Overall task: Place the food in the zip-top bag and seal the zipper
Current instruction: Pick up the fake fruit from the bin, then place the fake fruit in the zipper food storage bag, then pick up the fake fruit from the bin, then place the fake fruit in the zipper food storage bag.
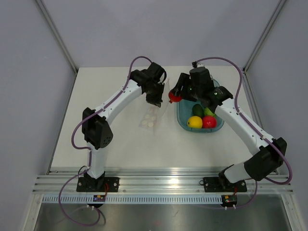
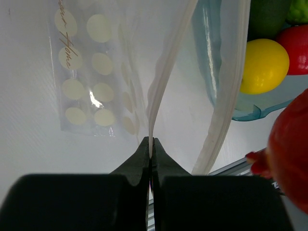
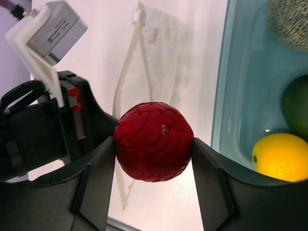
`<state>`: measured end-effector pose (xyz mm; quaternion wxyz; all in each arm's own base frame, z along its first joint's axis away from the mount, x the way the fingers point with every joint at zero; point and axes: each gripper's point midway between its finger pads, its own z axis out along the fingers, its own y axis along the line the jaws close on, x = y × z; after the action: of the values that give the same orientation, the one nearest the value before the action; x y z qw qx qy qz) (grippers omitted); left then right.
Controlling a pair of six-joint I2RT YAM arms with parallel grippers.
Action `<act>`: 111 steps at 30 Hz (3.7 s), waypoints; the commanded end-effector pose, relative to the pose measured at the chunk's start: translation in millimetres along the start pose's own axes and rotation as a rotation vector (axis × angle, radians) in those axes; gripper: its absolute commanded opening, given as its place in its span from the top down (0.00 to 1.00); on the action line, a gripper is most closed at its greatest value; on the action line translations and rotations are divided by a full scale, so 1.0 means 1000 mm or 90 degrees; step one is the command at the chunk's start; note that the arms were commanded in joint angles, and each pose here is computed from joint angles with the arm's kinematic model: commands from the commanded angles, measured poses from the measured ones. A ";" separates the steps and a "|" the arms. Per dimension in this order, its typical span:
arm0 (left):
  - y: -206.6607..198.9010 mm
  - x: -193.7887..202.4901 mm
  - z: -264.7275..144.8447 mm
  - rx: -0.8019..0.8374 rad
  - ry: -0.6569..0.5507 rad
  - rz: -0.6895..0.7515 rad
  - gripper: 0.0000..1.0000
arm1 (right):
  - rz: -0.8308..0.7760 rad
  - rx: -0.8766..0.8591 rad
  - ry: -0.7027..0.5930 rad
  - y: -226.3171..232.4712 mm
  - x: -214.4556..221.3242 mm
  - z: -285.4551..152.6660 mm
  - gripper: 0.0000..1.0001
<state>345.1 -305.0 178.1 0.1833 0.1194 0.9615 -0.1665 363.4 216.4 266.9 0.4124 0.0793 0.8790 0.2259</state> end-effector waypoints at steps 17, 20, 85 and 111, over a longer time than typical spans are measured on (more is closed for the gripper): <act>-0.020 -0.013 -0.030 0.058 -0.038 0.000 1.00 | 0.017 0.009 0.051 0.018 0.030 0.053 0.76; -0.026 -0.013 -0.036 0.076 -0.043 0.003 1.00 | 0.016 0.042 0.049 0.008 0.032 0.058 0.76; -0.011 -0.017 -0.014 0.047 -0.025 -0.011 1.00 | 0.011 0.214 0.002 -0.120 0.032 -0.025 0.58; -0.014 -0.018 -0.026 0.056 -0.033 -0.016 1.00 | -0.042 0.001 0.012 0.035 0.027 0.038 0.09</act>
<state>345.8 -306.0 192.7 0.1812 0.1109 0.9579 -0.1929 358.1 254.6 199.0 0.3675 0.0503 0.9123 0.1733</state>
